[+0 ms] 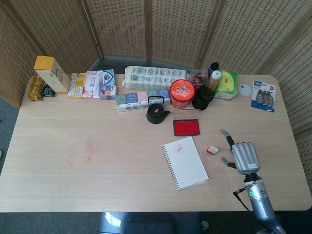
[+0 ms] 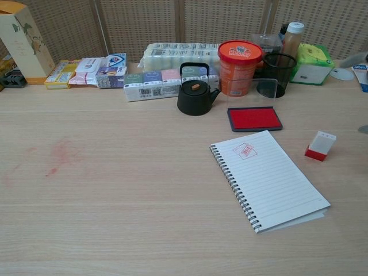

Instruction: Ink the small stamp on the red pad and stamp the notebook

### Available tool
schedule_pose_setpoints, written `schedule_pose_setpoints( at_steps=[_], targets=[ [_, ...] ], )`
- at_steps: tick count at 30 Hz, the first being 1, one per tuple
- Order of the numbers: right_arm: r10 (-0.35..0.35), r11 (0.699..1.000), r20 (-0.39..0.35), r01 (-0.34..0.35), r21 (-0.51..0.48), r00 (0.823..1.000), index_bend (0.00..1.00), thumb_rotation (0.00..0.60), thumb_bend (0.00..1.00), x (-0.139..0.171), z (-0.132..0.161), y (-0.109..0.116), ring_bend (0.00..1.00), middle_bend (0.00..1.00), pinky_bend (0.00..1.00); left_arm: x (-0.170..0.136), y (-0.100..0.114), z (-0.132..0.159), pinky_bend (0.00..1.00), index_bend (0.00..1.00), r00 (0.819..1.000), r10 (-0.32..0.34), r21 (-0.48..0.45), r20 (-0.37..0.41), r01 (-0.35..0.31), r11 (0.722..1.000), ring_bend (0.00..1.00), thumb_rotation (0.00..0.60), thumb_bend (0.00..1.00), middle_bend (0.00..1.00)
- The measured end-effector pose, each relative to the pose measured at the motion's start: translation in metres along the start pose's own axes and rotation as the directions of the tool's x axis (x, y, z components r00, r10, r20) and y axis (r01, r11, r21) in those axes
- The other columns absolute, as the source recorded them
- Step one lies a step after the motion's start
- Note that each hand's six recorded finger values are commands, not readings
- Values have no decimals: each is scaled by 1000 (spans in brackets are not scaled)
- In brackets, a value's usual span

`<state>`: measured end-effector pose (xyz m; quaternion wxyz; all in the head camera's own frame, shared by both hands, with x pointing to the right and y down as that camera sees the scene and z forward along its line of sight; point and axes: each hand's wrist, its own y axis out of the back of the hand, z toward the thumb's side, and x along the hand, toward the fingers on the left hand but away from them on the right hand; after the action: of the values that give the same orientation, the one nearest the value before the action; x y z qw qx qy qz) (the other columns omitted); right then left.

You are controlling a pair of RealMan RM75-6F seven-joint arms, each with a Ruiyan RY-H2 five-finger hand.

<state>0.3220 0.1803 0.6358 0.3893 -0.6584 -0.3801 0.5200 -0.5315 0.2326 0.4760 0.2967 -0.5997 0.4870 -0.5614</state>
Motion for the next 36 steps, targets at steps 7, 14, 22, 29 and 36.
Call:
schedule_pose_setpoints(
  at_steps=[7,14,22,29,36],
  targets=[
    [62,998,28,-61,-25,998,235,600,219,-6,9,-18,1000,1000,1000,4,-2,0,74,0,1000,-7,5,-9,8,1000,0,600,53,0],
    [111,990,56,-106,-90,992,308,600,295,-13,13,-28,1000,1000,1000,7,-4,0,74,0,1000,-16,7,-10,16,1000,0,600,54,0],
    [157,981,124,-140,-133,980,319,600,333,-25,12,-43,1000,1000,1000,8,-4,0,74,0,1000,-18,7,-10,18,1000,0,600,53,0],
    [184,979,195,-162,-123,963,361,600,352,-34,11,-56,1000,1000,1000,8,-4,0,74,0,1000,-19,6,-8,19,1000,0,600,53,0],
    [190,979,228,-167,-119,955,400,600,369,-39,14,-60,1000,1000,1000,6,-3,0,74,0,1000,-14,4,-8,14,1000,0,600,53,0]
  ],
)
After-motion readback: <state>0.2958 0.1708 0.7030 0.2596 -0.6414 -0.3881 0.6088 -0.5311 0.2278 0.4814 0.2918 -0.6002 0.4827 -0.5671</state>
